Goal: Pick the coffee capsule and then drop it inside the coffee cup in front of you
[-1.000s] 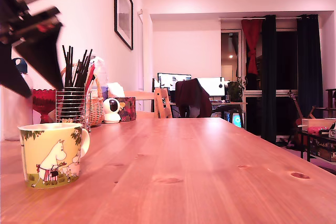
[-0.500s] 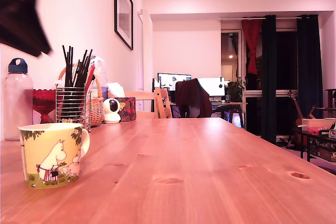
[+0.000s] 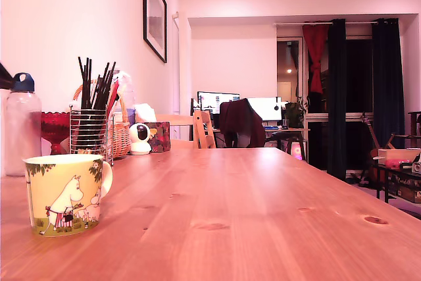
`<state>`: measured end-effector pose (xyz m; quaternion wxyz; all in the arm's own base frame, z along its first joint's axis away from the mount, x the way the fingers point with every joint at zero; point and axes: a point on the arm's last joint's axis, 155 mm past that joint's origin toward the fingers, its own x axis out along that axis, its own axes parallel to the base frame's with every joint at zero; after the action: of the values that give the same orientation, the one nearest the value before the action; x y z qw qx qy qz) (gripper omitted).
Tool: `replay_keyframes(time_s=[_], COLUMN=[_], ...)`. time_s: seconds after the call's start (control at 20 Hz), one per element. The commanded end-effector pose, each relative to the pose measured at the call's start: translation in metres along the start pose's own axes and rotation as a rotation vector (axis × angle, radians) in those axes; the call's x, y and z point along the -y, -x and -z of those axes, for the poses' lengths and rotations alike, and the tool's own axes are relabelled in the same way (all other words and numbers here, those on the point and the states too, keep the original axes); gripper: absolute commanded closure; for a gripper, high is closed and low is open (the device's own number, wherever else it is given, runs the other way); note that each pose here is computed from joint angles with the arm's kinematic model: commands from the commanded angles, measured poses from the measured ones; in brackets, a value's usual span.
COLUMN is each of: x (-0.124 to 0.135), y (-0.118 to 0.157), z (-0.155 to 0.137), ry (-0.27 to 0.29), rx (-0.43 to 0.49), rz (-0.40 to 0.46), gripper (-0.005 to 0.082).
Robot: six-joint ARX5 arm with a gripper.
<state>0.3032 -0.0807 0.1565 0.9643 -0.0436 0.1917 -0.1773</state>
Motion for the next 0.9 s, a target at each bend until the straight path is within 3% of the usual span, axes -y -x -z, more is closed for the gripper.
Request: replay_keyframes(time_s=[0.0,0.4,0.45,0.85], x=[-0.004,-0.013,-0.014,-0.012], y=[-0.002,0.005,0.007,0.028], z=[0.017,0.033,0.032,0.045], ry=[0.019,0.012,0.052,0.054], rx=[-0.01,0.066,0.08,0.146], rz=[0.011,-0.014,-0.027,-0.048], gripper=[0.0793,0.0793,0.0793,0.0793])
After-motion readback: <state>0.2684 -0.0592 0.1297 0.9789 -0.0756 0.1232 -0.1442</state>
